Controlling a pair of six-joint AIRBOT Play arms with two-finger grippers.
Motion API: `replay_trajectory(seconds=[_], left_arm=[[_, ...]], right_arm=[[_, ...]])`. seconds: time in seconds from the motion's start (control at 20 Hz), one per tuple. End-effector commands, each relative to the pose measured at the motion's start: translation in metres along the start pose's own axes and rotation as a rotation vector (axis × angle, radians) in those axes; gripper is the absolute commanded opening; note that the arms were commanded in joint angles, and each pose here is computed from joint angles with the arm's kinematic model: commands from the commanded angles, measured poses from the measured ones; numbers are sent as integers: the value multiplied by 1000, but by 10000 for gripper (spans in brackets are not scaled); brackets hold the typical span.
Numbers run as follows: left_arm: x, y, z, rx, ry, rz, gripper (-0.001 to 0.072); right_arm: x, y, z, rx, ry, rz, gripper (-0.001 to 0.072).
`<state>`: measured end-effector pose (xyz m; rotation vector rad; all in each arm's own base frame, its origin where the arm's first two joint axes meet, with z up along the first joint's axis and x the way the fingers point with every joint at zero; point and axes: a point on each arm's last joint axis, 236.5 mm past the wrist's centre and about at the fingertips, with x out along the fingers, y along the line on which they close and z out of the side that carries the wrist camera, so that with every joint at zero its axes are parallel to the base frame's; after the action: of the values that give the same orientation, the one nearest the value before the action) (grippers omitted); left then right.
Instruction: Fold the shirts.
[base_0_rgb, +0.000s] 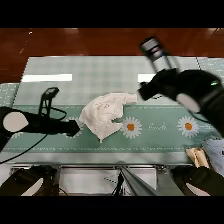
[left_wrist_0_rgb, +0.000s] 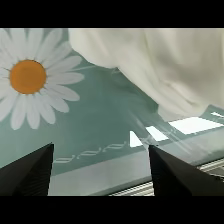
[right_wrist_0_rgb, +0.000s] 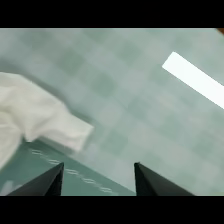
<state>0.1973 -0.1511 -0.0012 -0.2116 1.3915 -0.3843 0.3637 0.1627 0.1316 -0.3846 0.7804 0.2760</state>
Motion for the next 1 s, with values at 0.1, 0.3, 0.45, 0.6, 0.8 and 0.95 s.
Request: replay_trajectory(seconds=[0.1,0.3,0.45,0.6,0.8,0.95], left_arm=[[40,-37,-24,-120,30,-251,720],[61,-26,-29,-151,8,-233,720],[76,-34,-27,-153,5,-240,720],[94,-53,-19,-178,-27,-272,720],[117,-74,-26,-184,-22,-284,720],[131,-81,-25,-199,-46,-278,720]], right_arm=[[-1,-122,-66,287,146,-141,535],[22,-127,-103,508,175,-25,534],[34,-117,-125,573,211,21,535],[40,-105,-139,587,247,49,534],[40,-102,-139,594,248,57,534],[40,-98,-137,609,248,77,534]])
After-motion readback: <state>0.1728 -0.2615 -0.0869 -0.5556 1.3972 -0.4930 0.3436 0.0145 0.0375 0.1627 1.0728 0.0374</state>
